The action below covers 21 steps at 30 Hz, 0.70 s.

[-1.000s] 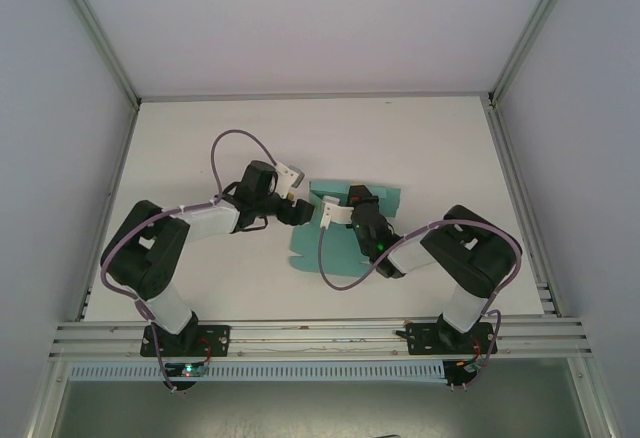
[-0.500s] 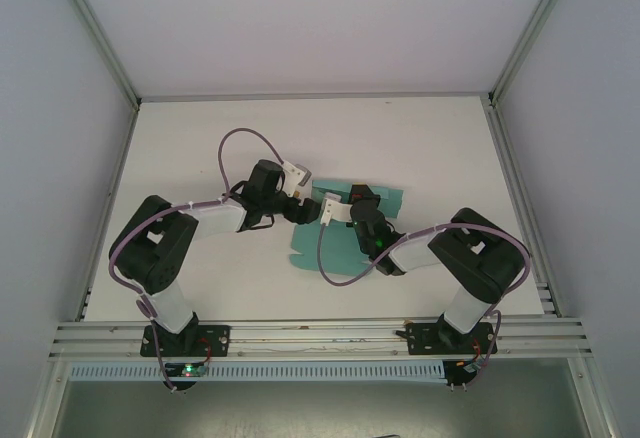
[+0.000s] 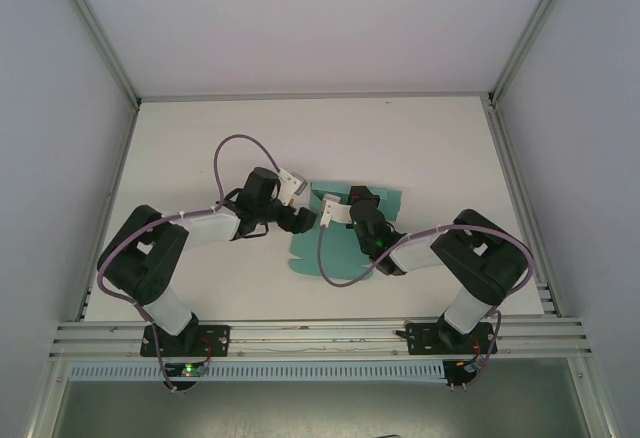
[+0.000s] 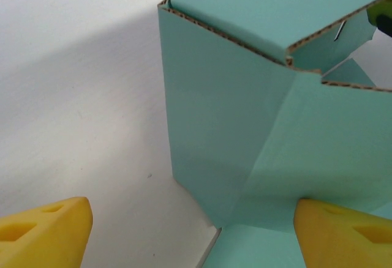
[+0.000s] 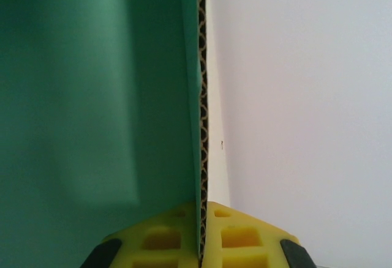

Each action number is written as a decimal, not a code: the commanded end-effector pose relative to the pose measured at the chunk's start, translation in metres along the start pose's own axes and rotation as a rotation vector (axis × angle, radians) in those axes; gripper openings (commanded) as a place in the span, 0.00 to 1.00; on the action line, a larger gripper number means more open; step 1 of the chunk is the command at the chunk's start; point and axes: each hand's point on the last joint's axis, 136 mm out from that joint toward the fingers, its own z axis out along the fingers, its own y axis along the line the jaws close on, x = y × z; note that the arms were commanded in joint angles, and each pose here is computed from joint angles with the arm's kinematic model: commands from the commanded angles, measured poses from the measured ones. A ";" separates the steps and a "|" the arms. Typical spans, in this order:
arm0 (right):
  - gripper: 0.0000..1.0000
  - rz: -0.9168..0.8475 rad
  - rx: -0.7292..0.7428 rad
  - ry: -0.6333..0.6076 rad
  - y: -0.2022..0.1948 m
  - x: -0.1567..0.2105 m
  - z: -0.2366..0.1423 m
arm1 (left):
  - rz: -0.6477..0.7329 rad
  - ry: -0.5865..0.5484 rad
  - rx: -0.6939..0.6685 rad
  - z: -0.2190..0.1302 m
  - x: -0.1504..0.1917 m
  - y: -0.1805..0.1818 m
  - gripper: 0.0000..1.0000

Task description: Assemble paper box

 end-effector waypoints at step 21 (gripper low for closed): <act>0.00 -0.026 -0.080 -0.040 0.015 -0.015 -0.008 | -0.054 -0.099 -0.123 0.025 -0.043 0.024 0.60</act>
